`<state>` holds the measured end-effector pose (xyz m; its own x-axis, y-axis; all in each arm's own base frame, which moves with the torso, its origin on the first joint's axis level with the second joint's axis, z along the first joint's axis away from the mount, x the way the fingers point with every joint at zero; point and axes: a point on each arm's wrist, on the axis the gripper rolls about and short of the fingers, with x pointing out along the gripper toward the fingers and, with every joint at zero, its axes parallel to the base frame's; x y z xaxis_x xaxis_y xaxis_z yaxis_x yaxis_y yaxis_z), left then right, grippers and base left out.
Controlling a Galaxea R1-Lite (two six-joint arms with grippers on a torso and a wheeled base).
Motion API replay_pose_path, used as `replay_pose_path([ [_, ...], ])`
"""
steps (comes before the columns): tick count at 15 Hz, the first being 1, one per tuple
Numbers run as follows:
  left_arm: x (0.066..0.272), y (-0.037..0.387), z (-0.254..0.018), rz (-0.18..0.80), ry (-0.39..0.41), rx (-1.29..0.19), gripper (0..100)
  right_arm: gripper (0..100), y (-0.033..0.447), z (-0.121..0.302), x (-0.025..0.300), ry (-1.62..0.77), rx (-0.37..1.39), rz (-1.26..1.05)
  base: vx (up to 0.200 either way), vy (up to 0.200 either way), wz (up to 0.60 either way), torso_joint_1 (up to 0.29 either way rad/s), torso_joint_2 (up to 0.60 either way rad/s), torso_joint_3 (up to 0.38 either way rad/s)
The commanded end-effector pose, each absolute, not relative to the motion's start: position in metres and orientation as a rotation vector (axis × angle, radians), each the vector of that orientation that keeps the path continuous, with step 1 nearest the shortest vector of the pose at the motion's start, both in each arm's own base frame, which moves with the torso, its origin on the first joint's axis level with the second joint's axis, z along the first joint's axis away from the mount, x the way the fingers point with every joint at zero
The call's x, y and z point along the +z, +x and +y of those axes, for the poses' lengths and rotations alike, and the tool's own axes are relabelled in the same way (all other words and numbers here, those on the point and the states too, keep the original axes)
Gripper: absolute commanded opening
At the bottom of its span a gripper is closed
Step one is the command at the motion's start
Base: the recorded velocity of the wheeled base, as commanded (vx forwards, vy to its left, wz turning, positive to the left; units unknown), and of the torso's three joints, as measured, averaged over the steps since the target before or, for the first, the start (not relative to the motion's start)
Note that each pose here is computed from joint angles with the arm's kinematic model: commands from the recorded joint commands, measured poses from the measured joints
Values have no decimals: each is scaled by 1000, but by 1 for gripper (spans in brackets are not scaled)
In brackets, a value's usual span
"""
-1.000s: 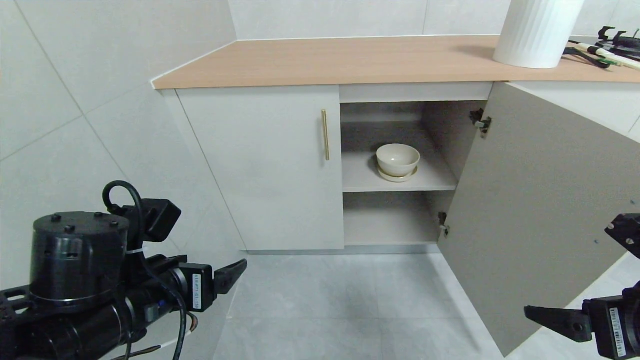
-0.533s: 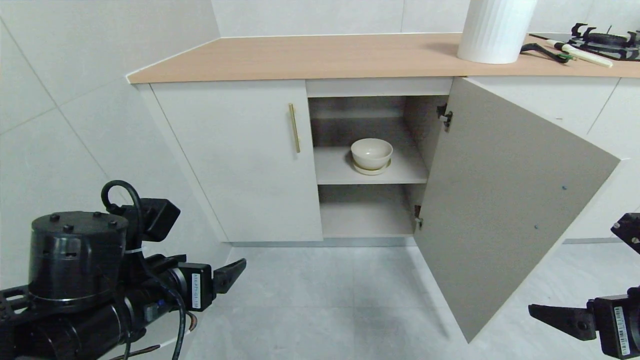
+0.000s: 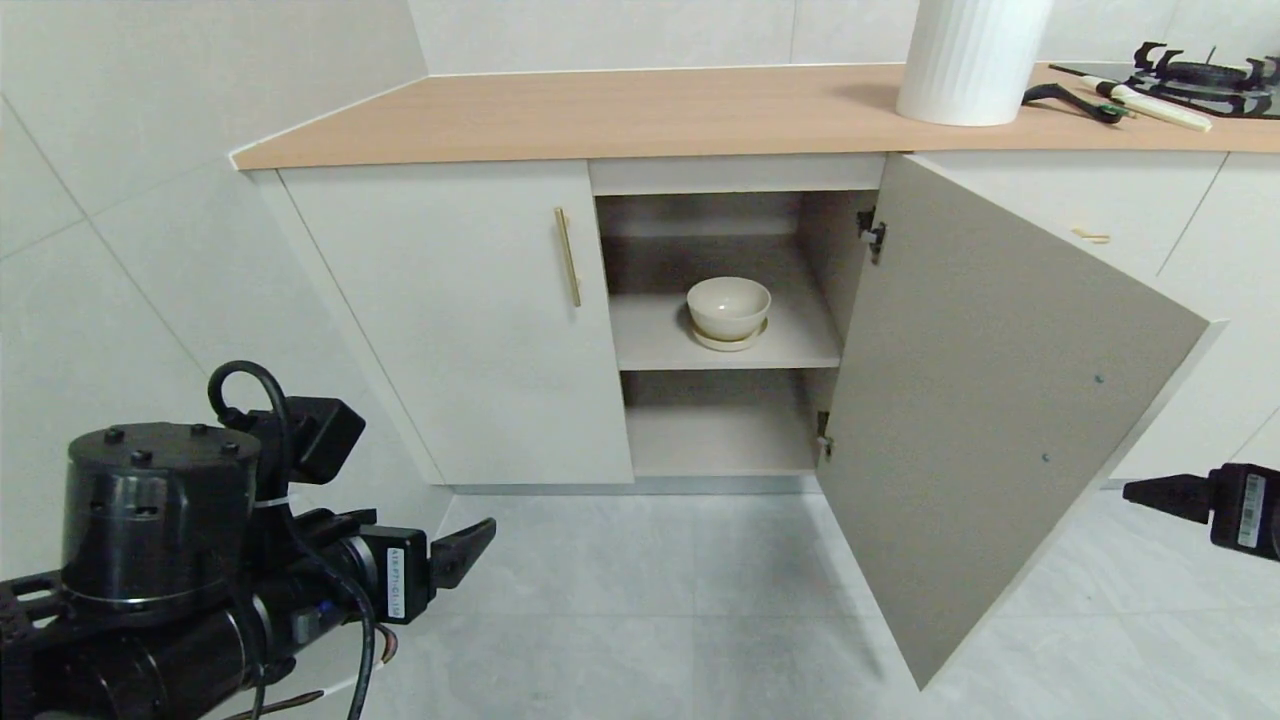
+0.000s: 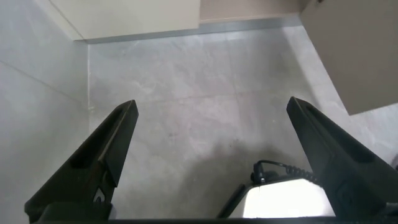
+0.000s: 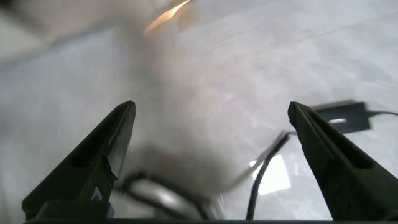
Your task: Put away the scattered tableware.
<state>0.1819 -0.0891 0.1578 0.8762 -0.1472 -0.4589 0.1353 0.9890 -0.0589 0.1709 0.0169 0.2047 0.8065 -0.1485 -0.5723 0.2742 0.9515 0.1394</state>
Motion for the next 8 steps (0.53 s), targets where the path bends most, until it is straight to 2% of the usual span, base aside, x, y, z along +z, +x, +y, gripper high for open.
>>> replay_pose_path([
  [1, 158, 182, -89, 482, -25, -146, 100, 100, 188, -2, 204, 254, -331, 575, 0, 0, 0, 0, 0, 0],
  [8, 159, 182, -89, 473, -31, -147, 100, 100, 226, -18, 190, 341, -411, 496, 0, 0, 0, 0, 0, 0],
])
